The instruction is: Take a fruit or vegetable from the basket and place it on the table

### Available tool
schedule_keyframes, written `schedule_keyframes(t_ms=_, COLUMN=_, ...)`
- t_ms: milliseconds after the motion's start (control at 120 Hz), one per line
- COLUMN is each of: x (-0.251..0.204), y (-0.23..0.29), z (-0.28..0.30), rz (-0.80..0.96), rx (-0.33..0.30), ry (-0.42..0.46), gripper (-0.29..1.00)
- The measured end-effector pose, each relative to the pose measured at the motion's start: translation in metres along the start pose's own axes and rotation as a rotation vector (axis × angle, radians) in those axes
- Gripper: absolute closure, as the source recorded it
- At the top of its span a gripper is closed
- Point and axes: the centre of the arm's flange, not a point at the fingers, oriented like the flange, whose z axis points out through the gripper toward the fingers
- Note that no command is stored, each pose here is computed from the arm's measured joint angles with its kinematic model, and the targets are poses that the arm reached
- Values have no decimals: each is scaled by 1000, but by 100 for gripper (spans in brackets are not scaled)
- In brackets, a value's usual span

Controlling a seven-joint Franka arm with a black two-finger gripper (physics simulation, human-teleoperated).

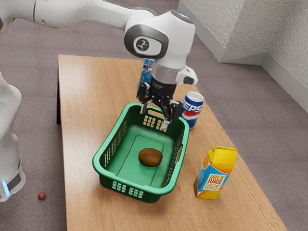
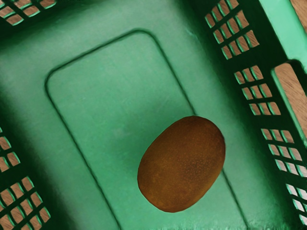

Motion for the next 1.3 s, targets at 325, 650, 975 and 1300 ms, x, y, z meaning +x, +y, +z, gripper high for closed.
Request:
schedule_keyframes(t_ms=325, x=9, y=0, z=65, rz=267, rx=20, ry=-17, gripper=0)
schedule_keyframes(t_ms=650, x=15, y=17, z=84, rz=465, rx=-19, ry=43, gripper=0)
schedule_keyframes(t_ms=975, x=16, y=17, z=110, rz=564, rx=-38, ry=44, gripper=0)
schedule_keyframes(t_ms=1300, x=11, y=12, z=124, rz=619, rx=-45, ry=34, gripper=0)
